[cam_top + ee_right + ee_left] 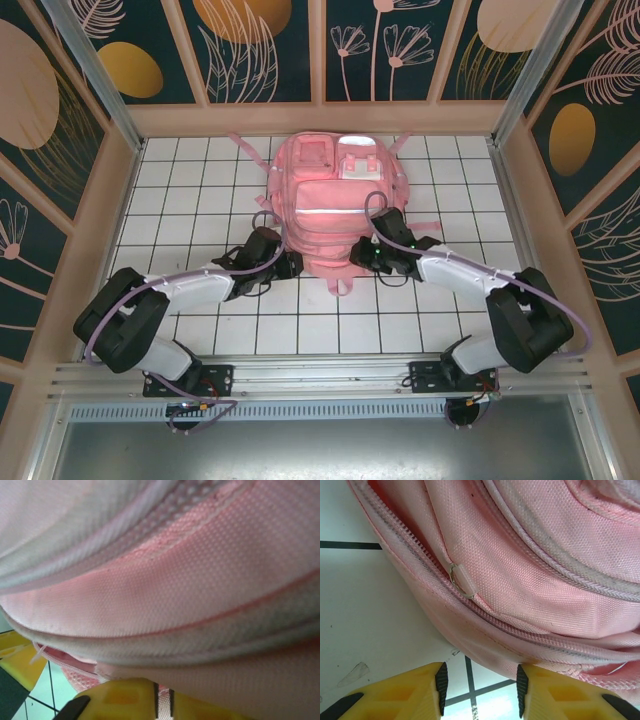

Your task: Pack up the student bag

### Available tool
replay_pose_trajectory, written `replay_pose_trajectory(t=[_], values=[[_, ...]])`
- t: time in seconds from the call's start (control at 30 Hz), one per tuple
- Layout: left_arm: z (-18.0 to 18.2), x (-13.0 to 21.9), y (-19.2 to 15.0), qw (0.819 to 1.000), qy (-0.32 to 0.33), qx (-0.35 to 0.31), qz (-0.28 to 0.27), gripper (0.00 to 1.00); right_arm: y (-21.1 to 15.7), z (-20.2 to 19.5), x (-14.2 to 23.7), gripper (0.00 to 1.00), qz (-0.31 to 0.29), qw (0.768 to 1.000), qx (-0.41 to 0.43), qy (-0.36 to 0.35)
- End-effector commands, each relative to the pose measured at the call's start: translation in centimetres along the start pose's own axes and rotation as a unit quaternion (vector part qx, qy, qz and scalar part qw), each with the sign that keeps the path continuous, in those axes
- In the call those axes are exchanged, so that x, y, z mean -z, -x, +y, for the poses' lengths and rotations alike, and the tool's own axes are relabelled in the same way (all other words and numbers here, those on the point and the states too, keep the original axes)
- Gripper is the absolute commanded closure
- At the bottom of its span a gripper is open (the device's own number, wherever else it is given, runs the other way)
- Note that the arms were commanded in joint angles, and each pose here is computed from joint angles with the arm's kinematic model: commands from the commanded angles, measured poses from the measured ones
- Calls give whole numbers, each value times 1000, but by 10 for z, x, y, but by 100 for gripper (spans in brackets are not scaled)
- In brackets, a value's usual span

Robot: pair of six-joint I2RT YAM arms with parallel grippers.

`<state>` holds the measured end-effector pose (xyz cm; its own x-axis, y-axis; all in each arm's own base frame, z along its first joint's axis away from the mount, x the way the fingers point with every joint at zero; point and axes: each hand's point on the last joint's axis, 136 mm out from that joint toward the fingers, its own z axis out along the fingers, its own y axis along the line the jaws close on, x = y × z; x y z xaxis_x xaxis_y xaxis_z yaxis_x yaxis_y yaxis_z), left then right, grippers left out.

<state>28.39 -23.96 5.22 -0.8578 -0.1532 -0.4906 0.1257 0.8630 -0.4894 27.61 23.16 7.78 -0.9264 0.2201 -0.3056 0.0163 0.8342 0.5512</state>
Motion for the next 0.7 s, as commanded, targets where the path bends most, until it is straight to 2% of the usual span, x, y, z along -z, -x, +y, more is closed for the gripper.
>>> replay_pose_trajectory(t=[0.0,0.1,0.17,0.3,0.37,0.67], values=[[-8,-1,11,1000,-13,5,-16,57,11,7,-4,86,-15,1000,5,-3],[-10,1,13,1000,-15,5,-18,57,10,4,-6,77,-16,1000,12,-15],[-11,2,14,1000,-15,2,-21,57,8,1,-9,76,-16,1000,16,-22],[-9,-2,12,1000,-14,1,-15,57,3,3,-16,94,-11,1000,7,-4],[-9,-4,9,1000,-17,3,-10,58,6,11,-16,100,-14,1000,-3,15],[-20,-7,-1,998,-60,12,5,66,16,50,-3,100,-29,992,-60,104]])
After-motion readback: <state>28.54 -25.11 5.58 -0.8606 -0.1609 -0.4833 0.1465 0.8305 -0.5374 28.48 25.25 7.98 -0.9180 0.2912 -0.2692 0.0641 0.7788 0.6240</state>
